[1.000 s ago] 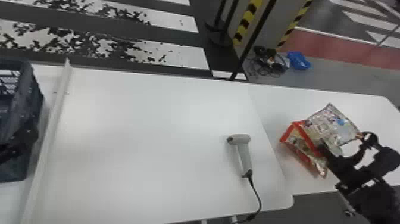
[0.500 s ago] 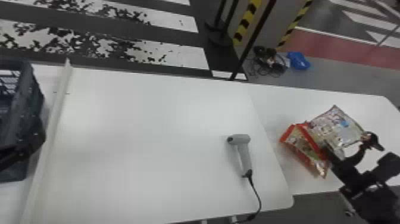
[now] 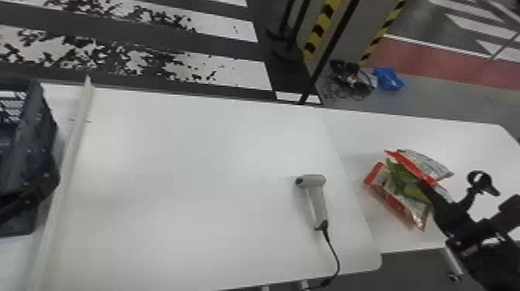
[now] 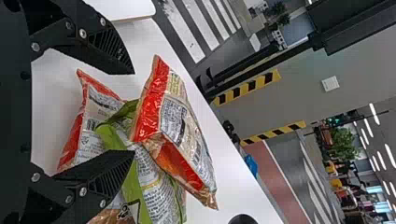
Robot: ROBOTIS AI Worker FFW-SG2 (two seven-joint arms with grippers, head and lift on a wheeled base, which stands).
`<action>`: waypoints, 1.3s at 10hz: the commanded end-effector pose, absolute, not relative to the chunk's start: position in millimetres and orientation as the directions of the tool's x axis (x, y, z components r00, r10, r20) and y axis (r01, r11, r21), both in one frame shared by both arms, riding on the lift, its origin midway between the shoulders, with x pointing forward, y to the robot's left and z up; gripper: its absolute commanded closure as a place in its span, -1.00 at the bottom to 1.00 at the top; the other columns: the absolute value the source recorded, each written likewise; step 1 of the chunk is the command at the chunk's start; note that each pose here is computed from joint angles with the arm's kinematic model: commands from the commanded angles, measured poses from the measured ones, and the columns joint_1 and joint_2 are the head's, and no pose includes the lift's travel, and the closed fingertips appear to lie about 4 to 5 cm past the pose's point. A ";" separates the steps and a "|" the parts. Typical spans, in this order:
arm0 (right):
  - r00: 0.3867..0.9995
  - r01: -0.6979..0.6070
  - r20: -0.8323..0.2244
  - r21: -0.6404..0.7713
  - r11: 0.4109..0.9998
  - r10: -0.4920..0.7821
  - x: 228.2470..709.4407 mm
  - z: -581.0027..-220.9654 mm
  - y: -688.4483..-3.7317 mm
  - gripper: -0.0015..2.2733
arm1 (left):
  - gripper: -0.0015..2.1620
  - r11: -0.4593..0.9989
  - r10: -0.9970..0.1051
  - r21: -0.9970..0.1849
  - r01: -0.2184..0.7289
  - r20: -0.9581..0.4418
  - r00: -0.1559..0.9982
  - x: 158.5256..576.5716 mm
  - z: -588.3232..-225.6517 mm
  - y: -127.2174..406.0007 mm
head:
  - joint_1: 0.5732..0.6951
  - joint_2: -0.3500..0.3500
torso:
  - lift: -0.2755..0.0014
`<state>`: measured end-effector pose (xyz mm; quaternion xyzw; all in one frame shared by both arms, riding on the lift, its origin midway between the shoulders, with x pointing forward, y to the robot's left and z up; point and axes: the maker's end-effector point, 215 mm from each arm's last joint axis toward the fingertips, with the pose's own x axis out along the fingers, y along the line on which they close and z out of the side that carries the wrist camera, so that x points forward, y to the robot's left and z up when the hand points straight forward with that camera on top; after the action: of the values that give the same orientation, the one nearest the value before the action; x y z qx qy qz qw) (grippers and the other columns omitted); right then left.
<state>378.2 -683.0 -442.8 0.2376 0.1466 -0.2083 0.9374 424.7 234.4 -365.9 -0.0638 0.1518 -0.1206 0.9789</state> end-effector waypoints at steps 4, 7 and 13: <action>0.944 0.304 -0.230 0.340 0.890 -0.235 388.6 -376.7 -591.8 -0.95 | -0.88 0.961 -0.262 -0.163 0.223 -0.272 0.926 426.5 -360.1 226.2 | 1.00 -1.00 | 0.30; 0.985 0.149 -0.132 0.308 0.940 -0.112 409.4 -345.2 -464.4 -0.95 | -0.88 0.959 -0.271 -0.154 0.236 -0.270 0.924 427.0 -357.2 210.6 | 1.00 -1.00 | 0.30; 0.998 -0.054 -0.016 0.100 0.993 0.056 429.0 -347.1 -244.5 -0.95 | -0.88 0.965 -0.262 -0.077 0.251 -0.217 0.940 428.8 -358.2 186.7 | 1.00 -0.37 | 0.30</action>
<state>431.0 -259.2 -344.7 0.0484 0.0130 0.0167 0.9986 428.8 188.4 -358.6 -0.0254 0.1207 -0.1302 0.9838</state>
